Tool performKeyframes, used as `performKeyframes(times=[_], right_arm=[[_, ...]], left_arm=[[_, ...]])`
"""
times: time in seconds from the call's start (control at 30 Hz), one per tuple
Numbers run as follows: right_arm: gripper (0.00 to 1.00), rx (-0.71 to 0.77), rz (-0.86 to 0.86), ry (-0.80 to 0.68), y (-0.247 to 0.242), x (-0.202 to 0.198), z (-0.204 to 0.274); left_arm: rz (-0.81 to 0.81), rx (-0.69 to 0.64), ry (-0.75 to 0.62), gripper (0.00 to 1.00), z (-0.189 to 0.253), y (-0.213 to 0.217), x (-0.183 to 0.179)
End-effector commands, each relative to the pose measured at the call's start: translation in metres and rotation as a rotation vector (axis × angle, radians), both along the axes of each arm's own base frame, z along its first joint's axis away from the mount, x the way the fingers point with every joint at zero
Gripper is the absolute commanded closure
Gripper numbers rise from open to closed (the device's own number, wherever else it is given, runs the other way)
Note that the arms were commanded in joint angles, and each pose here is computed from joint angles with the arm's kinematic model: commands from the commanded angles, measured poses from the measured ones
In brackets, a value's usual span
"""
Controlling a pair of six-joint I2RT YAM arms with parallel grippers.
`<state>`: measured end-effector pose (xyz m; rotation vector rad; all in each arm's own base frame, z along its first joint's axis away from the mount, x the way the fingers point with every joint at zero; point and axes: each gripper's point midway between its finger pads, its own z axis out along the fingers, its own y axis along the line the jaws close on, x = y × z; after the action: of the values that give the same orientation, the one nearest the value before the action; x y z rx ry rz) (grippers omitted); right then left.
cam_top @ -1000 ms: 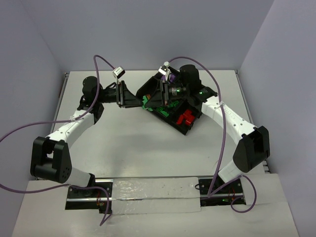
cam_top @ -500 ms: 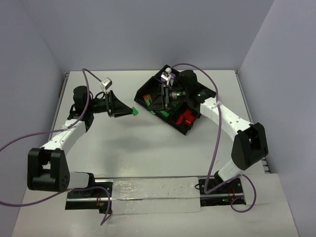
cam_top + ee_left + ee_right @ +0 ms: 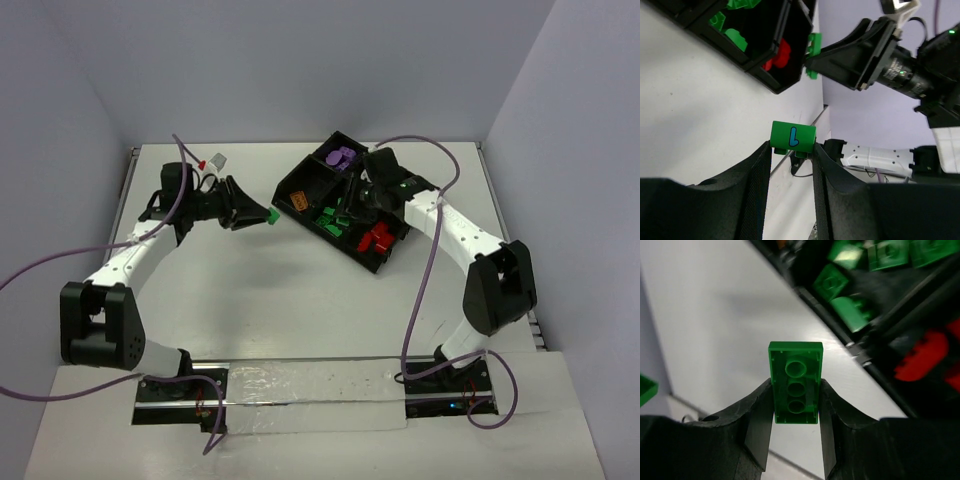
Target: Sort the legos into containers by color
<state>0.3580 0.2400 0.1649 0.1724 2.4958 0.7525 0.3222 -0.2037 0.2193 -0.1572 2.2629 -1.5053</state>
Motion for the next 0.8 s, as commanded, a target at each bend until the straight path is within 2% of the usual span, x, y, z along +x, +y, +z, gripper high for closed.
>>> performKeyframes(times=[0.0, 0.13, 0.17, 0.27, 0.43, 0.63, 0.77], right_arm=[[0.97, -0.173, -0.134, -0.090, -0.032, 0.042, 0.008], [0.90, -0.213, -0.153, -0.084, -0.028, 0.068, -0.006], [0.83, -0.222, -0.164, -0.085, -0.028, 0.073, -0.008], [0.50, -0.242, -0.178, -0.091, -0.027, 0.086, -0.011], [0.21, -0.255, -0.191, -0.103, -0.029, 0.088, -0.009], [0.12, -0.243, -0.211, -0.185, -0.041, 0.078, 0.023], [0.12, -0.246, -0.203, -0.206, -0.042, 0.078, 0.040]], left_arm=[[0.024, 0.084, -0.006, 1.00, -0.004, -0.016, 0.018], [0.029, 0.082, 0.000, 1.00, -0.004, -0.033, 0.031], [0.033, 0.084, 0.007, 1.00, -0.005, -0.036, 0.035], [0.031, 0.096, 0.021, 1.00, -0.006, -0.048, 0.048], [0.019, 0.092, 0.031, 1.00, -0.008, -0.059, 0.057], [-0.002, 0.133, 0.012, 1.00, -0.011, -0.076, 0.064], [-0.015, 0.120, 0.023, 1.00, -0.016, -0.092, 0.067]])
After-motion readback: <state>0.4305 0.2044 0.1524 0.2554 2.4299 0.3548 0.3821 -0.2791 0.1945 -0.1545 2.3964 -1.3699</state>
